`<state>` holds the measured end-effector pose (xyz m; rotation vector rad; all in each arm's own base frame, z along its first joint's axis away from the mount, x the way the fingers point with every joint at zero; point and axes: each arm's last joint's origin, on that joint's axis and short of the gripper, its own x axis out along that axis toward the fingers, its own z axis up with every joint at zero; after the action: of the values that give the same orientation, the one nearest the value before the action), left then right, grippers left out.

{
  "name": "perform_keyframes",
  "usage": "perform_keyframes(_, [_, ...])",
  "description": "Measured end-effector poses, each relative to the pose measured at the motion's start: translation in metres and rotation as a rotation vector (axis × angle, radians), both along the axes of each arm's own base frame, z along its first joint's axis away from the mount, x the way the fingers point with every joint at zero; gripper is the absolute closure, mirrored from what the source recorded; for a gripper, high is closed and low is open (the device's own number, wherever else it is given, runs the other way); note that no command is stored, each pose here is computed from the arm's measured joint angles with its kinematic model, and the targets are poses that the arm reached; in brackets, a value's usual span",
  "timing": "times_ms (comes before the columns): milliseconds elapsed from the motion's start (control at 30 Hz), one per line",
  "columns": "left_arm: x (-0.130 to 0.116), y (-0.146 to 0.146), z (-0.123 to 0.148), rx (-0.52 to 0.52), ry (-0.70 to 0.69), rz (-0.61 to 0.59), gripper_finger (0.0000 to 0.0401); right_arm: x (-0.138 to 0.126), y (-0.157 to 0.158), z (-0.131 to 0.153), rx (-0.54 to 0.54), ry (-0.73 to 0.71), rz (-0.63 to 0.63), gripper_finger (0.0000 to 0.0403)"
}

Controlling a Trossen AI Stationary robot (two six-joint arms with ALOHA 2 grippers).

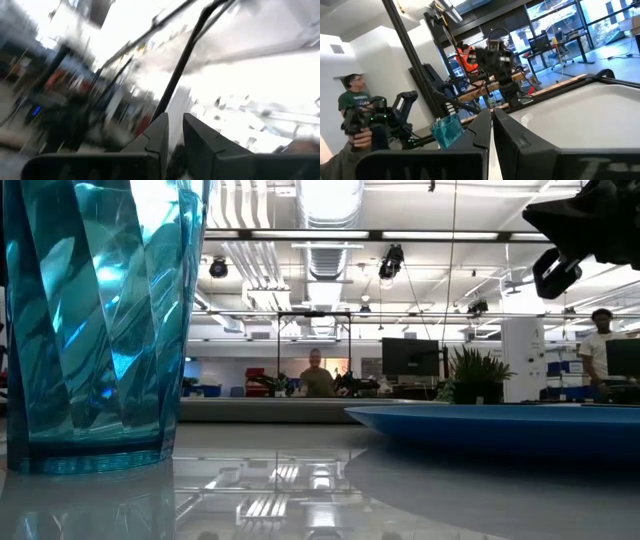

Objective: Pick and place plate/cup/fork/spoon on tray
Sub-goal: Put the blue cup on the top left side of the gray tray

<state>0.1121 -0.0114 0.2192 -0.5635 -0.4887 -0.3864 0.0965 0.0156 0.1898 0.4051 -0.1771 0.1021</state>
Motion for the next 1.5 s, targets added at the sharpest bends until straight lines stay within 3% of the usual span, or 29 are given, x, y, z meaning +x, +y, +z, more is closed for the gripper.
perform_keyframes(233, [-0.012, 0.001, 0.015, -0.013, -0.197, -0.001, 0.0361, 0.0, 0.0, 0.001, -0.042, -0.009, -0.022, 0.0394])
perform_keyframes(367, [-0.012, 0.001, 0.015, -0.015, -0.198, 0.0, 0.0361, -0.002, -0.005, 0.008, -0.026, -0.073, -0.167, 0.0394])
perform_keyframes(633, [-0.003, 0.002, 0.025, -0.039, -0.173, 0.039, 0.0361, -0.01, -0.007, 0.03, -0.244, -0.306, -0.281, 0.0394])
perform_keyframes(833, [0.029, -0.001, 0.052, -0.036, -0.036, 0.032, 0.0361, -0.02, -0.009, 0.044, -0.389, -0.456, -0.413, 0.0394])
perform_keyframes(1000, [0.06, -0.005, 0.071, -0.063, 0.139, -0.001, 0.0361, -0.026, -0.011, 0.056, -0.49, -0.494, -0.51, 0.0394])
perform_keyframes(1233, [0.09, -0.023, 0.106, -0.058, 0.292, -0.05, 0.0361, -0.028, -0.011, 0.074, -0.534, -0.483, -0.525, 0.0394])
perform_keyframes(1500, [0.106, -0.06, 0.13, -0.083, 0.548, 0.029, 0.0395, -0.026, -0.011, 0.077, -0.561, -0.468, -0.53, 0.0394])
